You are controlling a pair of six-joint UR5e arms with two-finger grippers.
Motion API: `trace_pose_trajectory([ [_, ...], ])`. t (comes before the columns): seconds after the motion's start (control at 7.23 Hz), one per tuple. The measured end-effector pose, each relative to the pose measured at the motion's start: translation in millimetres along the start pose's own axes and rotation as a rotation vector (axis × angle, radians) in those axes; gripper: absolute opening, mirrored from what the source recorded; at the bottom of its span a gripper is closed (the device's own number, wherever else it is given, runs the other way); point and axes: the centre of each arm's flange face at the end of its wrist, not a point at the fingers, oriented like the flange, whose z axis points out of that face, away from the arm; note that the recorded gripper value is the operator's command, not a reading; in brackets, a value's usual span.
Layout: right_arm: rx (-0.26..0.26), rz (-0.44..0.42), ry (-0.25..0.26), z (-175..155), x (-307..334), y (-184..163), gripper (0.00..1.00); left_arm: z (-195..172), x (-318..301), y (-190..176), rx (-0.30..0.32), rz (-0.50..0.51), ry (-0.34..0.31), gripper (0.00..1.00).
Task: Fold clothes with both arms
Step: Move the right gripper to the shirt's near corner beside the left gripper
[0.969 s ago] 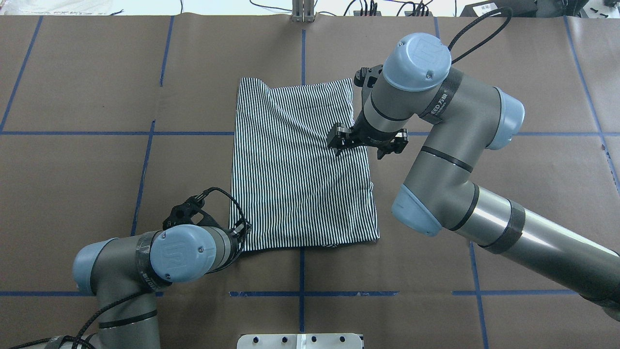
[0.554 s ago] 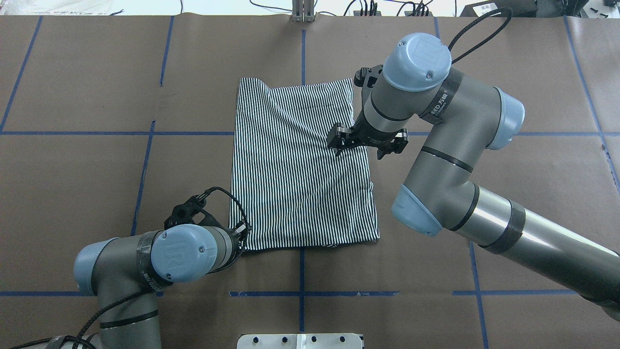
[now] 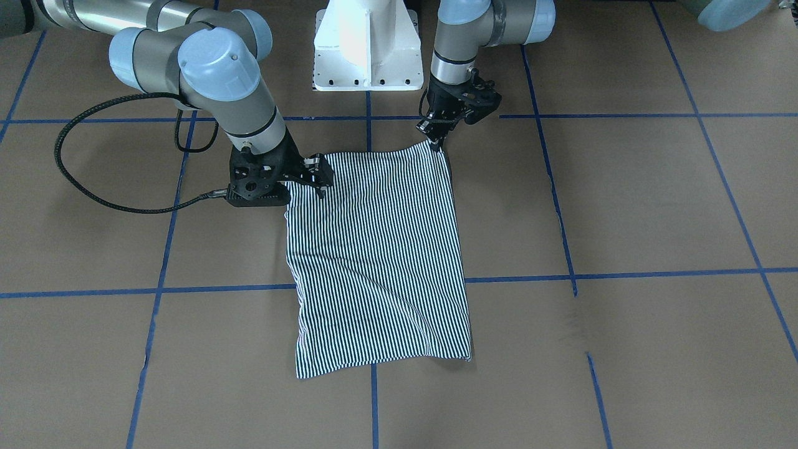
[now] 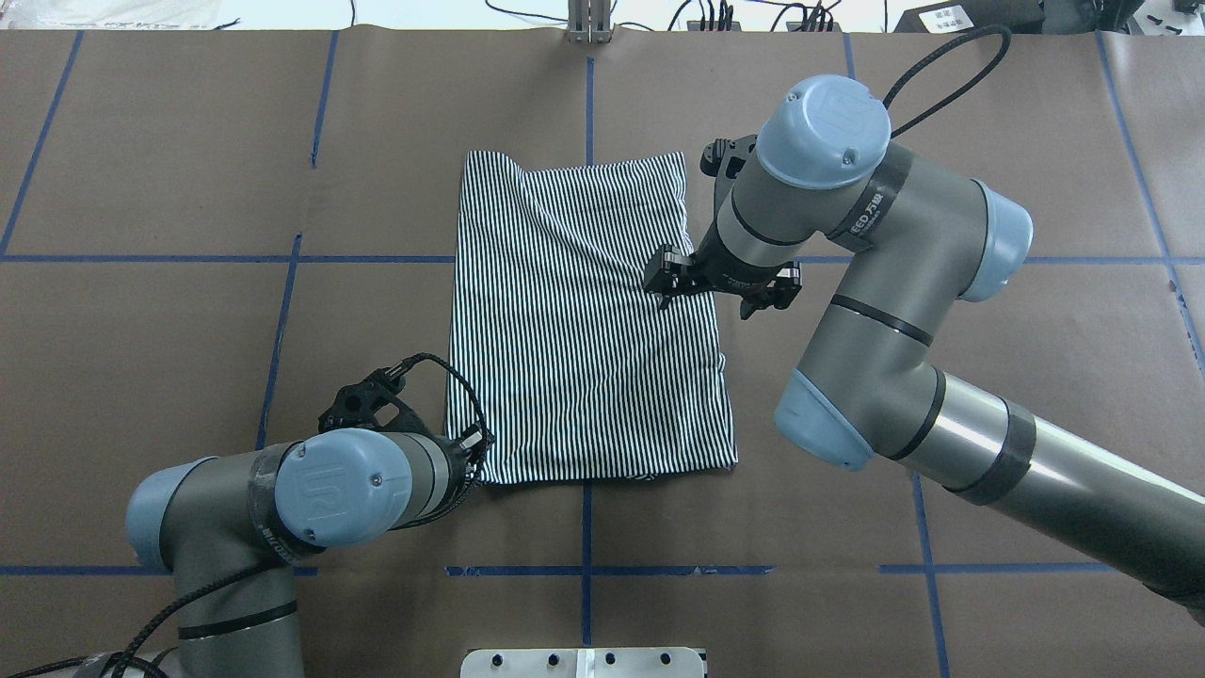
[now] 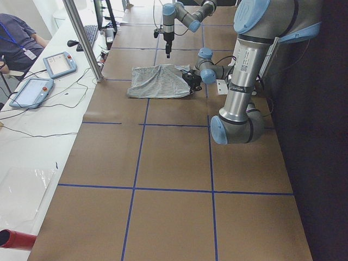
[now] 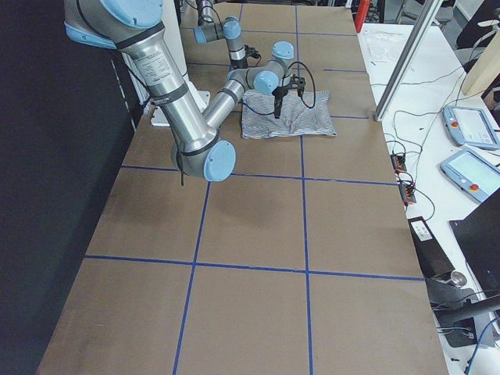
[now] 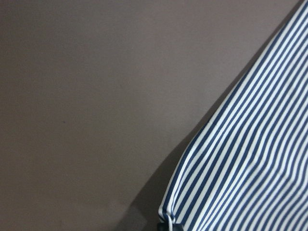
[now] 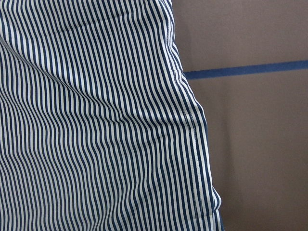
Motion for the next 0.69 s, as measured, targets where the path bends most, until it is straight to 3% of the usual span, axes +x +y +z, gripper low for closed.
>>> trace_pose_trajectory([
  [0.28,0.009,0.201,-0.077,11.6,12.4,24.7,1.0,-2.0,0.2,-0.1,-0.003,0.062,0.004,0.0],
  [0.69,0.068,0.552,-0.072,54.3,-9.4,90.4,1.0,-2.1,0.7,-0.5,-0.003,0.073,0.007,0.0],
])
